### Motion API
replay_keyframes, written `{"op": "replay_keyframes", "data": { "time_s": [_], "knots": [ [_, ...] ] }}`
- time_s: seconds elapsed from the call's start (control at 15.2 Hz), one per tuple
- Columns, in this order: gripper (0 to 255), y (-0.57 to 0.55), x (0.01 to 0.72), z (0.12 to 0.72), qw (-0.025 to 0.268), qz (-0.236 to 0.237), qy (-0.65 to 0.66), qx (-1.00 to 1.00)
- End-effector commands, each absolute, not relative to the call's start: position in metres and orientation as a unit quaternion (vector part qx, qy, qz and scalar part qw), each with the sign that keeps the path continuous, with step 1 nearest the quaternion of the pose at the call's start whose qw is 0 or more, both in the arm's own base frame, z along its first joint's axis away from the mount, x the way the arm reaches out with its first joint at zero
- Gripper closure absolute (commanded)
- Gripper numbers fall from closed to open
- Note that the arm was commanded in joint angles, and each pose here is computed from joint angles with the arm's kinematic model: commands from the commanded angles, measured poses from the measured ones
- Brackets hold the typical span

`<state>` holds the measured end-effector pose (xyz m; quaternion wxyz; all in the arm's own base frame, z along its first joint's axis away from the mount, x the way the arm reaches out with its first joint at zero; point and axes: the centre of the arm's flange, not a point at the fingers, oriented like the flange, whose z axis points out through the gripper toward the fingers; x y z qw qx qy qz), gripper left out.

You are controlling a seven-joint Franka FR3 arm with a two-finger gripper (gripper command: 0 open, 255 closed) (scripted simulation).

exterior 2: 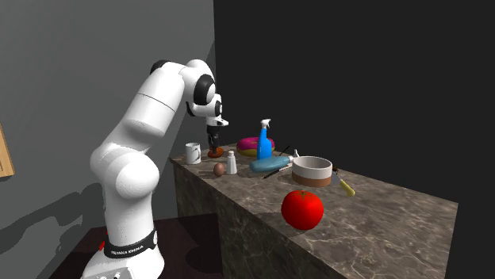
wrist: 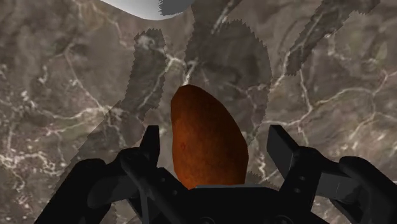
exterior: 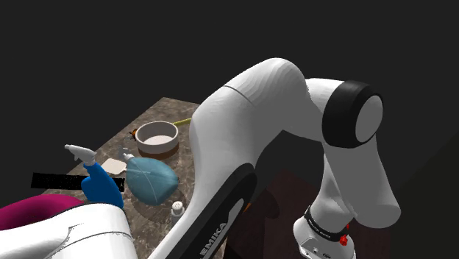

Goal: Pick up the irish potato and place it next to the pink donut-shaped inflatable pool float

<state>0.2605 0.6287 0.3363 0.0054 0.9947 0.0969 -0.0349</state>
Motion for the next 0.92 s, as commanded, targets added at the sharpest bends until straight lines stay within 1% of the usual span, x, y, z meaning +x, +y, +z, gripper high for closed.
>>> {"op": "replay_keyframes", "data": {
  "time_s": [0.0,0.2,0.46,0.86],
  "knots": [
    [0,0.629,0.261,0.336,0.005,-0.035,0.097,0.995],
    [0,0.629,0.261,0.336,0.005,-0.035,0.097,0.995],
    [0,0.63,0.264,0.386,0.005,-0.035,0.097,0.995],
    [0,0.63,0.264,0.386,0.005,-0.035,0.097,0.995]
  ]
}}
